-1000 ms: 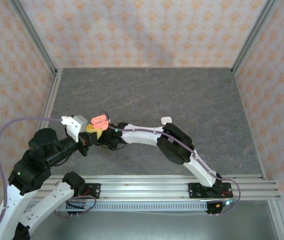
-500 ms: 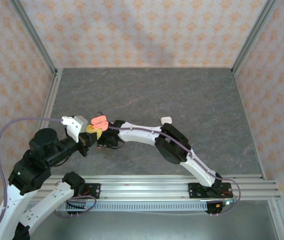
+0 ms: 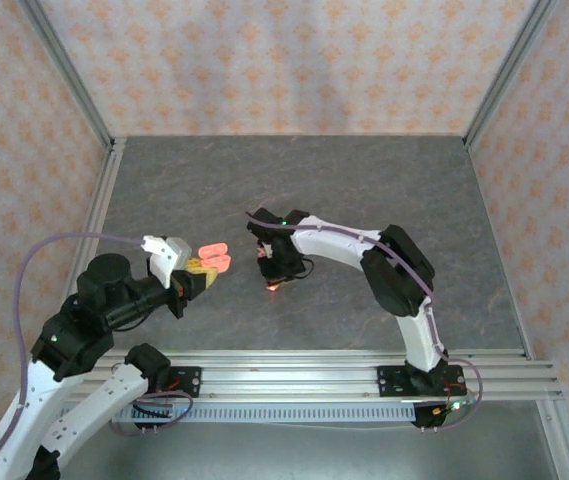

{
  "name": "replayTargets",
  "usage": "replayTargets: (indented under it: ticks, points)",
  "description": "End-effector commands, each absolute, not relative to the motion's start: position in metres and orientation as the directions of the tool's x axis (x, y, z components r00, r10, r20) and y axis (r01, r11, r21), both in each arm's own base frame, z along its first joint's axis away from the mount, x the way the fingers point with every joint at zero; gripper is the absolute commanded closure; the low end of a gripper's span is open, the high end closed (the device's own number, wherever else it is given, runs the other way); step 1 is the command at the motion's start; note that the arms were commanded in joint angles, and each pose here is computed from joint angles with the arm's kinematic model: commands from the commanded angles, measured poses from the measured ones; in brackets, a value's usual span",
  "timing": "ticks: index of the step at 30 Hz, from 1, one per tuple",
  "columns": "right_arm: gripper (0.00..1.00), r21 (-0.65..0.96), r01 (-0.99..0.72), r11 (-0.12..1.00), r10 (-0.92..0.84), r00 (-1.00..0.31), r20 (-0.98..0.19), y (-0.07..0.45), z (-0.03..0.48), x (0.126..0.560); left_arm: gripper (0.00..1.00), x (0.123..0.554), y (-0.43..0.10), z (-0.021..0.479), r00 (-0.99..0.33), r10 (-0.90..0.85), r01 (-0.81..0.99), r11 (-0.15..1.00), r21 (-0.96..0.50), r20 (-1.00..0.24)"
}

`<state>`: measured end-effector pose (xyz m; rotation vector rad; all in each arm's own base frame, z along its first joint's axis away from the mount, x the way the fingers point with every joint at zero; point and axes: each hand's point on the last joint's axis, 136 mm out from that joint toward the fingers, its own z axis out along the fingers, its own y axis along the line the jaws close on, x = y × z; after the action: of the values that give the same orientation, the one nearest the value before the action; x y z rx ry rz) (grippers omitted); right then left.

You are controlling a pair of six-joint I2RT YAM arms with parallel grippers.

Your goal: Insert wireless bluetooth earbuds into charging case

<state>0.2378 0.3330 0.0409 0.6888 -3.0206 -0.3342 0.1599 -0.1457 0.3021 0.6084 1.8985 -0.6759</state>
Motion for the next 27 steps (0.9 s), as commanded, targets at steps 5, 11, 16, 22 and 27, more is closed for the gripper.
replayTargets:
  ticks: [5,11,16,22,27]
  points:
    - [0.81,0.209,-0.592,0.778,-0.628,-0.736,0.253,0.269,0.015,0.183,1.00,0.169,-0.164,0.301,-0.384,0.088,0.708,0.667,-0.232,-0.919]
    - [0.61,0.153,-0.609,0.778,-0.628,-0.751,0.204,0.266,0.021,0.201,1.00,0.173,-0.166,0.293,-0.399,0.098,0.704,0.670,-0.237,-0.912]
    - [0.51,0.062,-0.534,0.843,-0.538,-0.839,0.084,0.256,0.049,0.226,1.00,0.177,-0.166,0.289,-0.393,0.092,0.697,0.679,-0.231,-0.915]
    - [0.50,0.139,-0.262,0.955,-0.245,-0.961,-0.127,0.255,0.086,0.238,1.00,0.188,-0.170,0.288,-0.370,0.075,0.698,0.680,-0.224,-0.926]
    - [0.53,0.318,0.083,0.945,0.138,-0.978,-0.155,0.252,0.084,0.229,1.00,0.201,-0.172,0.283,-0.374,0.058,0.675,0.702,-0.229,-0.925]
